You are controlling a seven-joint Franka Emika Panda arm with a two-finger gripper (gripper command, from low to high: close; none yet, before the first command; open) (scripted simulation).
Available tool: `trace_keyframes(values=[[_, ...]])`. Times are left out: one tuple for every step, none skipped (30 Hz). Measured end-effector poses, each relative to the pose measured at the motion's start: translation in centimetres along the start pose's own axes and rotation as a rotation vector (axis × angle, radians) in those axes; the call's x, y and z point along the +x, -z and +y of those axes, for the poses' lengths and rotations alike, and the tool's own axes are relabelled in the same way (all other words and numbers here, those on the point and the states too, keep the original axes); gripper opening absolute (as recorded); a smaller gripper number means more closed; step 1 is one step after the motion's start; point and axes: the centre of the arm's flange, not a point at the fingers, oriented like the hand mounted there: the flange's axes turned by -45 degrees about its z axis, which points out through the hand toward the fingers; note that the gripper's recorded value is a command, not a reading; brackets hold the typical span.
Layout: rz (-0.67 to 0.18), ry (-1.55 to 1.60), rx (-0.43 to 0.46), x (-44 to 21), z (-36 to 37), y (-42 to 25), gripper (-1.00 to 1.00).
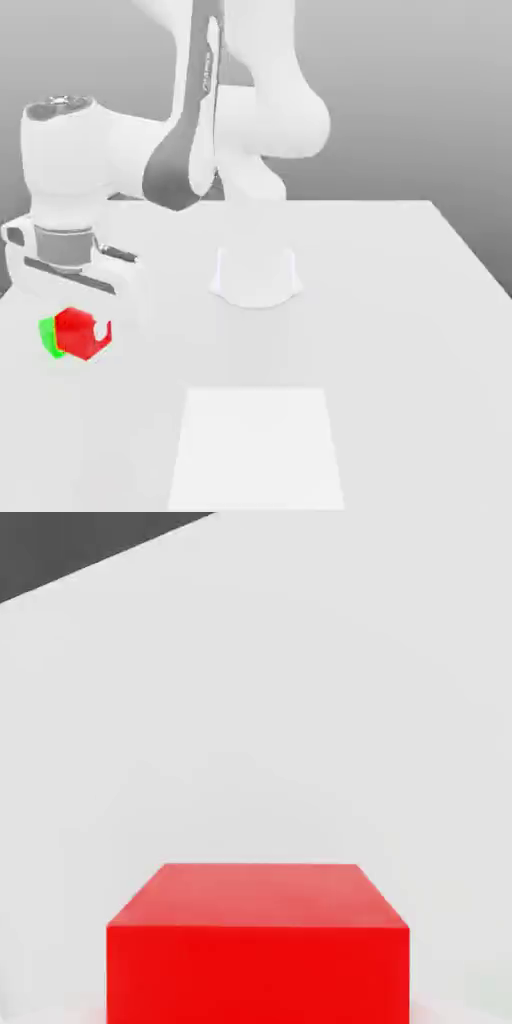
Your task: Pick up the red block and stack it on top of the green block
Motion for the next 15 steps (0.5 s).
trace_keyframes(values=[[-0.001, 0.002, 0.0, -0.3, 1.0, 0.1, -1.0], [-0.002, 0.003, 0.001, -0.7, 2.0, 0.2, -1.0], [-0.003, 0.004, 0.002, -1.1, 2.9, 0.2, -1.0], [-0.004, 0.004, 0.004, -1.6, 3.9, 0.2, -1.0], [-0.006, 0.005, 0.007, -2.0, 4.9, 0.2, -1.0], [-0.008, 0.005, 0.009, -2.5, 5.8, 0.2, -1.0], [-0.01, 0.006, 0.013, -3.1, 6.7, 0.2, -1.0], [-0.012, 0.006, 0.017, -3.6, 7.6, 0.1, -1.0], [-0.014, 0.007, 0.021, -4.2, 8.4, 0.0, -1.0], [-0.016, 0.008, 0.026, -4.8, 9.3, -0.1, -1.0], [-0.018, 0.009, 0.032, -5.4, 10.0, -0.2, -1.0], [-0.021, 0.01, 0.038, -6.1, 10.8, -0.3, -1.0], [-0.023, 0.011, 0.044, -6.7, 11.5, -0.5, -1.0], [-0.026, 0.012, 0.052, -7.4, 12.2, -0.7, -1.0], [-0.027, 0.014, 0.058, -7.8, 12.7, -0.9, -1.0]])
